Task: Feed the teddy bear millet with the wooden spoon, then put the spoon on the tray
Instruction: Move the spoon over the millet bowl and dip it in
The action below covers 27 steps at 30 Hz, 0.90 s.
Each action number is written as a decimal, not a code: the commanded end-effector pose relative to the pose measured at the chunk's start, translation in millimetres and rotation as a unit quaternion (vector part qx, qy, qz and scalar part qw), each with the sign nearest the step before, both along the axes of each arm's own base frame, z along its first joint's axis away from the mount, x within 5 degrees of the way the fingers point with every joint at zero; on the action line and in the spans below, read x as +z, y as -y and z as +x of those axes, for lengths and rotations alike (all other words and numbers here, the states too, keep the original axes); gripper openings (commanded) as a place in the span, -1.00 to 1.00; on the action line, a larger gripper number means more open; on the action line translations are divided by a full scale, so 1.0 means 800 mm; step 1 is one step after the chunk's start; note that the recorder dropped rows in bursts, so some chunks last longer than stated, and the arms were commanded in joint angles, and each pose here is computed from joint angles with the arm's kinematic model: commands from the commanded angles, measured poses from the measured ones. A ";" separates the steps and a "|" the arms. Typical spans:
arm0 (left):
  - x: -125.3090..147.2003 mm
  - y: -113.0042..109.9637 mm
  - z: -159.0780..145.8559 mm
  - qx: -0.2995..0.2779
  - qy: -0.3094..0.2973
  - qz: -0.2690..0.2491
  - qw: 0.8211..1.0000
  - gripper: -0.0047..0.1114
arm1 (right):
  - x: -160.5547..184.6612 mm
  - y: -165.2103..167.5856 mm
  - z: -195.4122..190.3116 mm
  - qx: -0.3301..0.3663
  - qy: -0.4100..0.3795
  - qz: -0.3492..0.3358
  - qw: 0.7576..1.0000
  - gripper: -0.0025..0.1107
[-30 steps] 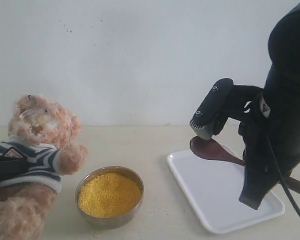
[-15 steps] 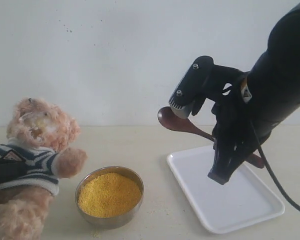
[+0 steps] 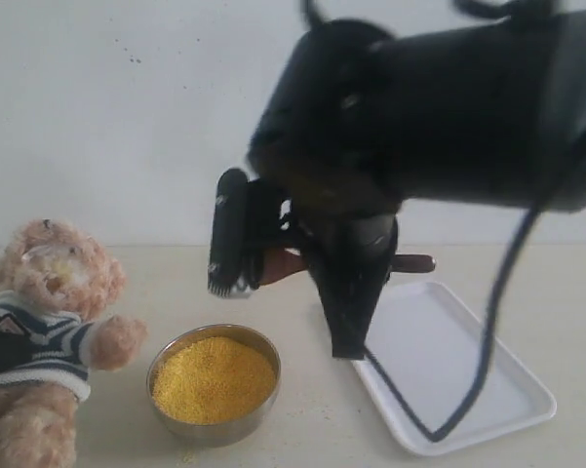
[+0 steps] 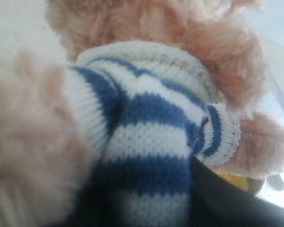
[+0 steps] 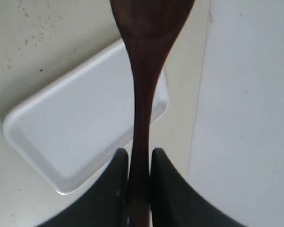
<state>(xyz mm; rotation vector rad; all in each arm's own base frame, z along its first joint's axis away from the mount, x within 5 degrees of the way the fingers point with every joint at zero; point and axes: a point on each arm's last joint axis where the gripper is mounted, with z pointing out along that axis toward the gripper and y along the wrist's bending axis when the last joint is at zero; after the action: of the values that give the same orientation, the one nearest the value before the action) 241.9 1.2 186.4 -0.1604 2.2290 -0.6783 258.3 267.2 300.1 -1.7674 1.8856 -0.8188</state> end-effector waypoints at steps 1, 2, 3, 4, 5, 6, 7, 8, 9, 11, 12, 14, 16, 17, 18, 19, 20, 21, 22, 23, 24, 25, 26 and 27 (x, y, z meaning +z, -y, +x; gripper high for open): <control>-0.013 -0.001 0.005 -0.009 -0.010 0.006 1.000 -0.85 | -0.026 -0.037 -0.008 0.035 0.013 -0.068 0.997 -0.96; -0.017 -0.001 0.006 -0.009 -0.016 0.004 1.000 -0.85 | -0.033 -0.043 -0.010 0.042 0.013 -0.080 0.996 -0.96; -0.021 -0.001 0.006 -0.009 -0.022 0.002 1.000 -0.85 | -0.039 -0.046 -0.010 0.044 0.015 -0.091 0.995 -0.96; -0.025 -0.002 0.007 -0.009 -0.029 0.001 1.000 -0.85 | -0.046 -0.048 -0.008 0.043 0.014 -0.103 0.994 -0.96; -0.029 -0.002 0.008 -0.009 -0.035 0.000 0.999 -0.85 | -0.053 -0.050 -0.006 0.043 0.012 -0.113 0.993 -0.96; -0.032 -0.002 0.008 -0.010 -0.040 -0.003 0.999 -0.85 | -0.059 -0.051 -0.005 0.043 0.011 -0.121 0.992 -0.96; -0.035 -0.002 0.009 -0.010 -0.045 -0.004 0.999 -0.85 | -0.065 -0.053 -0.003 0.044 0.010 -0.128 0.991 -0.96; -0.038 -0.002 0.009 -0.010 -0.049 -0.005 0.999 -0.85 | -0.068 -0.054 -0.002 0.047 0.011 -0.128 0.991 -0.96; -0.041 -0.002 0.009 -0.010 -0.055 -0.006 0.998 -0.85 | -0.073 -0.060 0.000 0.061 0.013 -0.121 0.991 -0.96; -0.044 -0.002 0.010 -0.011 -0.059 -0.008 0.998 -0.85 | -0.079 -0.070 0.002 0.091 0.019 -0.100 0.991 -0.96; -0.045 -0.002 0.010 -0.011 -0.060 -0.008 0.998 -0.85 | -0.079 -0.073 0.003 0.099 0.023 -0.094 0.990 -0.96; -0.045 -0.002 0.010 -0.012 -0.060 -0.009 0.998 -0.85 | -0.093 -0.081 0.006 0.118 0.023 -0.093 0.988 -0.96; -0.045 -0.002 0.010 -0.012 -0.060 -0.009 0.998 -0.85 | -0.116 -0.084 0.009 0.121 0.008 -0.125 0.985 -0.96; -0.045 -0.002 0.010 -0.012 -0.060 -0.009 0.998 -0.85 | -0.118 -0.082 0.009 0.115 0.007 -0.136 0.984 -0.96; -0.045 -0.002 0.010 -0.012 -0.060 -0.009 0.998 -0.85 | -0.121 -0.081 0.011 0.112 0.006 -0.144 0.983 -0.96; -0.045 -0.002 0.010 -0.012 -0.060 -0.009 0.998 -0.85 | -0.123 -0.081 0.012 0.114 0.008 -0.147 0.982 -0.96; -0.045 -0.002 0.010 -0.012 -0.060 -0.009 0.998 -0.85 | -0.124 -0.083 0.013 0.121 0.014 -0.146 0.982 -0.96; -0.045 -0.002 0.010 -0.012 -0.060 -0.009 0.998 -0.85 | -0.127 -0.086 0.013 0.129 0.014 -0.141 0.981 -0.96; -0.045 -0.002 0.010 -0.012 -0.060 -0.008 0.998 -0.85 | -0.132 -0.090 0.015 0.139 0.016 -0.137 0.981 -0.96; -0.045 -0.002 0.010 -0.012 -0.059 -0.008 0.998 -0.85 | -0.139 -0.091 0.016 0.139 0.019 -0.143 0.980 -0.96; -0.044 -0.001 0.010 -0.015 -0.058 -0.011 0.998 -0.85 | -0.147 -0.092 0.019 0.129 0.024 -0.152 0.980 -0.96; -0.044 -0.001 0.010 -0.015 -0.058 -0.011 0.998 -0.85 | -0.151 -0.092 0.021 0.124 0.025 -0.157 0.980 -0.96; -0.044 -0.001 0.010 -0.015 -0.057 -0.012 0.998 -0.85 | -0.154 -0.094 0.022 0.121 0.024 -0.159 0.980 -0.96; -0.044 0.000 0.010 -0.017 -0.057 -0.012 0.998 -0.85 | -0.156 -0.095 0.022 0.118 0.021 -0.158 0.980 -0.96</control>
<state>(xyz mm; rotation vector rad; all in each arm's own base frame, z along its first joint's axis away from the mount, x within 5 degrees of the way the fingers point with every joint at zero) 248.7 2.9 148.9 -0.1778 2.3609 -0.6995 272.0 340.6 177.8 -2.1150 1.5331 -1.0781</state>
